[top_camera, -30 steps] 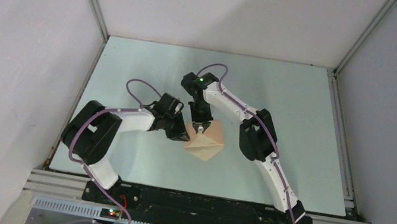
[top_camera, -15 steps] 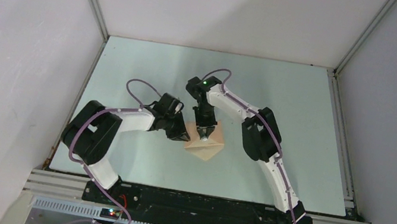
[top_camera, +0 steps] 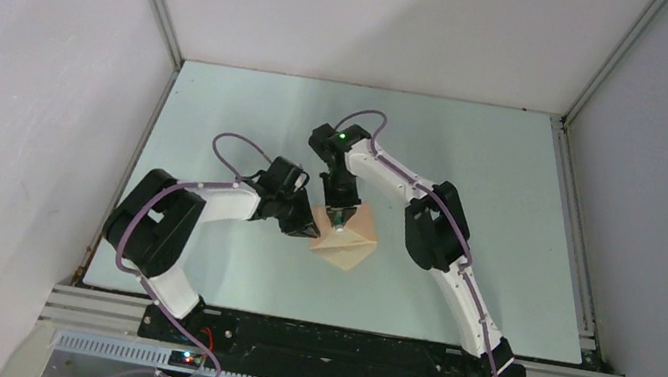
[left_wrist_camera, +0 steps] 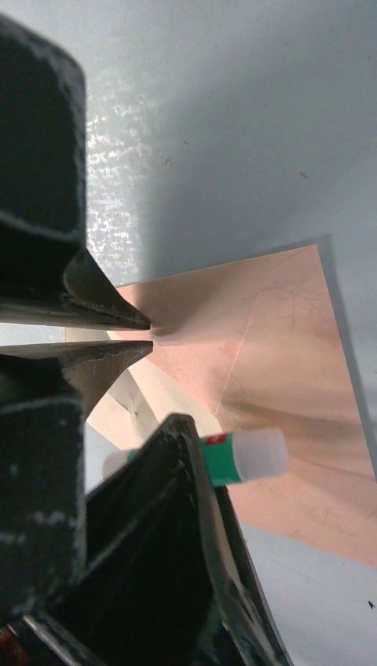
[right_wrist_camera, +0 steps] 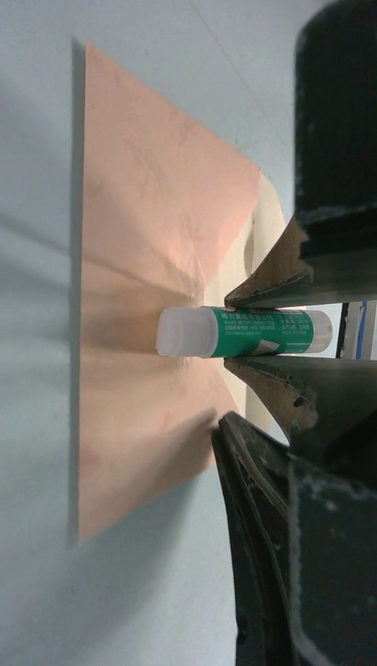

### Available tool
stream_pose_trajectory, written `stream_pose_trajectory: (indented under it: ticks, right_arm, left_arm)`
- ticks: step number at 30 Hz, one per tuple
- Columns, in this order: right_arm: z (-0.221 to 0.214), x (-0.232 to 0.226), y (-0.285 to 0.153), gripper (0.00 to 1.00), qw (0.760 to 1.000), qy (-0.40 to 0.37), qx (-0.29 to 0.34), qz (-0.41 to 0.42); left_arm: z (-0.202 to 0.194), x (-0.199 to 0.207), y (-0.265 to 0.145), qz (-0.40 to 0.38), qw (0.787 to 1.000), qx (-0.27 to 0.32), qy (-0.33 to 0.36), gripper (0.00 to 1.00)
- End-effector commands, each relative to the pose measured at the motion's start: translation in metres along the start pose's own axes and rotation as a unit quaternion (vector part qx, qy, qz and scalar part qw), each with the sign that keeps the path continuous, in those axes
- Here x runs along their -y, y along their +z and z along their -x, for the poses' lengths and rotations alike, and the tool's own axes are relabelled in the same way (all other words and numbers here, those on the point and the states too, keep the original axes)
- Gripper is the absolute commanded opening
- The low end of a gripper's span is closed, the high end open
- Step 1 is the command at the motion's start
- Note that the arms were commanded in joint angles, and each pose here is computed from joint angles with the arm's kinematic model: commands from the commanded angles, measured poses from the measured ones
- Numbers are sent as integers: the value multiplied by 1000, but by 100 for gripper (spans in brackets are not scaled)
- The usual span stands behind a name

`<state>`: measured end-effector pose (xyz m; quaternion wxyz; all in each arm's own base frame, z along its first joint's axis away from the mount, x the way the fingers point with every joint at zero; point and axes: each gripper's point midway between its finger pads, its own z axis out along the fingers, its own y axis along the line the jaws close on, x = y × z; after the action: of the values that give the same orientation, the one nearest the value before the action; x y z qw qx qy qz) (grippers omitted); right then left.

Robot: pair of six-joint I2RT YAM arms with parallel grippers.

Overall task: Place the letter into the envelope and seal it
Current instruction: Paint the envelope at the center of the board.

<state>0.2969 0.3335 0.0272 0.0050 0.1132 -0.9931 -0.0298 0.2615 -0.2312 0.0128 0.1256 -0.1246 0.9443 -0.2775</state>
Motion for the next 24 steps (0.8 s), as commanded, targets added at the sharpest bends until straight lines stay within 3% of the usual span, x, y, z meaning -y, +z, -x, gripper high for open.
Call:
stream_pose_trajectory:
  ticks: [1,11,16,20,24]
  right_arm:
    - [5,-14,-32,0,998,11,27,51]
    - [-9,-8,-83,0,985,73,42,152]
    - [-15,-23,-106,0,955,102,46,275]
    - [-35,-53,-145,0,912,13,35,407]
    - [-56,-52,-159,0,889,-66,47,451]
  left_arm:
    - [-9,-28,5,52,999,-2,1,17]
    - [-1,-14,-15,33,999,23,21,17]
    - [12,9,-43,-2,996,63,56,18]
    - [16,38,-72,-69,988,96,100,22]
    - [17,56,-102,-107,976,123,143,29]
